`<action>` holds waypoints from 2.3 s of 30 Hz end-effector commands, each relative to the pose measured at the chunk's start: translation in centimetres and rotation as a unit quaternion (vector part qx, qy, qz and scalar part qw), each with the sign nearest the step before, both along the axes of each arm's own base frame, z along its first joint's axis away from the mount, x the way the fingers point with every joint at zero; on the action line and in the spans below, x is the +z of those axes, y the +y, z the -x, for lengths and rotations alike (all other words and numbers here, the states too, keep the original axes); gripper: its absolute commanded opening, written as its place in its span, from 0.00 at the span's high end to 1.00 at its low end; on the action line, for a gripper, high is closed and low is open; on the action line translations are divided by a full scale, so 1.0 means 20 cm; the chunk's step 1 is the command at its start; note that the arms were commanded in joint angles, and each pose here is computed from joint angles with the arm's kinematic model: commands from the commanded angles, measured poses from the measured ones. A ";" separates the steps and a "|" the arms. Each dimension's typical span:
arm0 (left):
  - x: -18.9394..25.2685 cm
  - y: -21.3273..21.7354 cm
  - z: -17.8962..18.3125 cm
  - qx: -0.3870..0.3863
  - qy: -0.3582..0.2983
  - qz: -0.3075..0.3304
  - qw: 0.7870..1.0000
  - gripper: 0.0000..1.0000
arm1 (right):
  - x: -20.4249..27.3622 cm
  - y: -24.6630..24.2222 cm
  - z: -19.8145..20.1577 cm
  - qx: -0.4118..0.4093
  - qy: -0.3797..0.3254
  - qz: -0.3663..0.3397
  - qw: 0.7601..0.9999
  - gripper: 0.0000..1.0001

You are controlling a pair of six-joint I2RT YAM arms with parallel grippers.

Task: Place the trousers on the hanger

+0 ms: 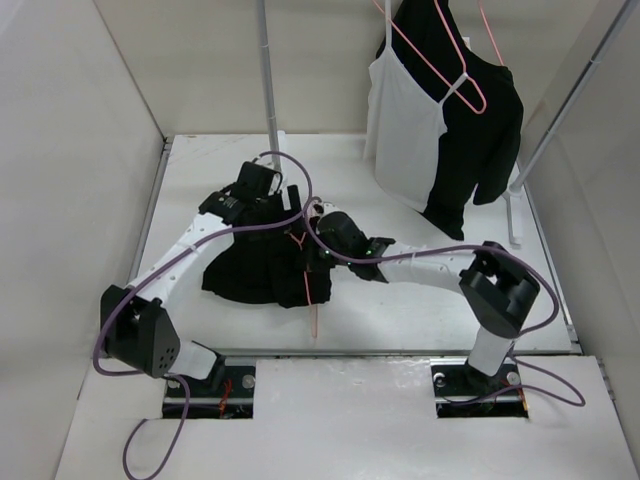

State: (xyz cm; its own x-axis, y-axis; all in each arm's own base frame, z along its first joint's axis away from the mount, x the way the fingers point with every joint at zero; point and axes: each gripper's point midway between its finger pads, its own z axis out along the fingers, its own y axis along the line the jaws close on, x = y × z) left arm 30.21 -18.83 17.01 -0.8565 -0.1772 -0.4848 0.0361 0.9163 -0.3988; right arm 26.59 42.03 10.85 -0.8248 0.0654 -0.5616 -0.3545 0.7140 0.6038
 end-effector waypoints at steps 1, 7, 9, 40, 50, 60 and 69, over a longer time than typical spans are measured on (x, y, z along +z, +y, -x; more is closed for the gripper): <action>0.20 0.00 -0.03 -0.033 -0.071 -0.010 0.997 0.16 | 0.18 0.01 0.00 -0.004 -0.019 -0.073 0.997 1.00; 0.67 0.21 -0.12 -0.035 -0.216 -0.125 0.968 0.00 | 0.25 -0.10 0.00 0.012 -0.006 -0.150 0.989 1.00; 0.82 0.31 -0.13 -0.052 -0.288 -0.183 0.939 0.00 | 0.21 -0.14 0.02 0.020 0.001 -0.163 0.986 1.00; -0.39 -0.01 0.22 -0.178 0.014 -0.077 0.981 0.07 | 0.15 -0.35 0.04 0.042 -0.002 -0.225 0.973 1.00; -0.45 -0.01 0.16 -0.175 0.043 -0.060 0.982 1.00 | 0.17 -0.38 0.03 0.028 -0.012 -0.226 0.974 1.00; 0.37 -0.15 0.02 -0.226 -0.106 -0.008 0.968 1.00 | 0.08 -0.53 -0.08 -0.096 0.038 -0.208 0.973 1.00; 0.60 -0.15 0.13 -0.249 -0.140 0.025 0.958 1.00 | 0.06 -0.53 -0.18 -0.150 0.056 -0.179 0.971 1.00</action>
